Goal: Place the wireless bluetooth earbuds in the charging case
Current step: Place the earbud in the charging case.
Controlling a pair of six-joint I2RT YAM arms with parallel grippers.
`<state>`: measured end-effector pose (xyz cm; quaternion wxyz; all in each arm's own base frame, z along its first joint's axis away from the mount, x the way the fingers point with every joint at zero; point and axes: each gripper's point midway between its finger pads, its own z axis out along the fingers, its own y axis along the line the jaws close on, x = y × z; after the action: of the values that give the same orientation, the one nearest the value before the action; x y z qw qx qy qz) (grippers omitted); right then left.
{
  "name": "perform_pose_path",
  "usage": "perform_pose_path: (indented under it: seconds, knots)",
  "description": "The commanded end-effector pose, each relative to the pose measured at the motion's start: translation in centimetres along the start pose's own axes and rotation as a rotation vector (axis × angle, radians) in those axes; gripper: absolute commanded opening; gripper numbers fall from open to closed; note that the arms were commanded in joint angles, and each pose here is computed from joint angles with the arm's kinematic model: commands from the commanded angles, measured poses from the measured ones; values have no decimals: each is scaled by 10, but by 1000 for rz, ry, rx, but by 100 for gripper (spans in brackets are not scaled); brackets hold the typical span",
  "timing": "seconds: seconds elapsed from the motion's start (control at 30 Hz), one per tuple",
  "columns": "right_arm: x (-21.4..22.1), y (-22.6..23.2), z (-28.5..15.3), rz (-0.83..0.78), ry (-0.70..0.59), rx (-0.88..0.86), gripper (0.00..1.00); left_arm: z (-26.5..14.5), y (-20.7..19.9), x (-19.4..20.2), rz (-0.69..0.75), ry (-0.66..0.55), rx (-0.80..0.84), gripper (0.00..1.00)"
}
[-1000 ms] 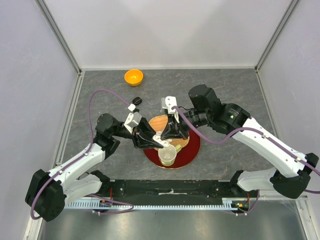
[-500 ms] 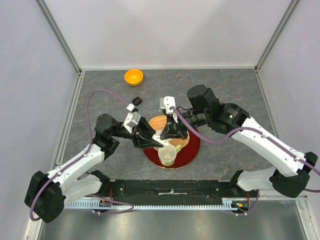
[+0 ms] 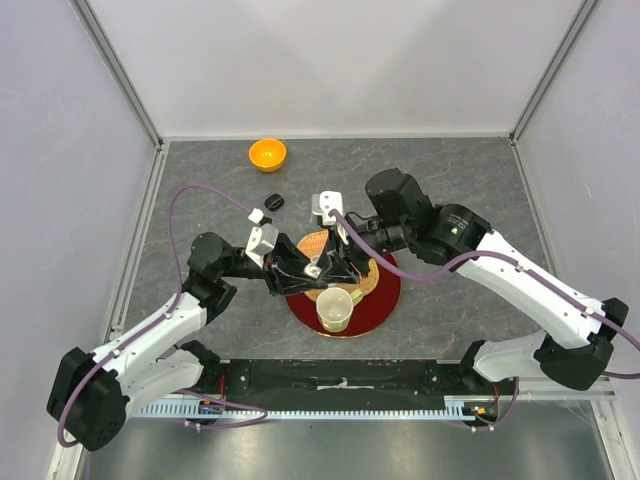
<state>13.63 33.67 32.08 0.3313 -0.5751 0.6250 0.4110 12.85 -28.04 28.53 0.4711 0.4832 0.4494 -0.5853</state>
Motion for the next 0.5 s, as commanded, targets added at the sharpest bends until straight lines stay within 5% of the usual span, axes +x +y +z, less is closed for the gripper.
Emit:
perform_pose_path:
  seconds: [0.0,0.47]
  knots:
    - [-14,-20,-6,-35,-44,119,46,3,-13,-28,180,-66,35,2]
    - [-58,-23,-44,-89,-251,277,64,1,-12,-23,177,-63,20,2]
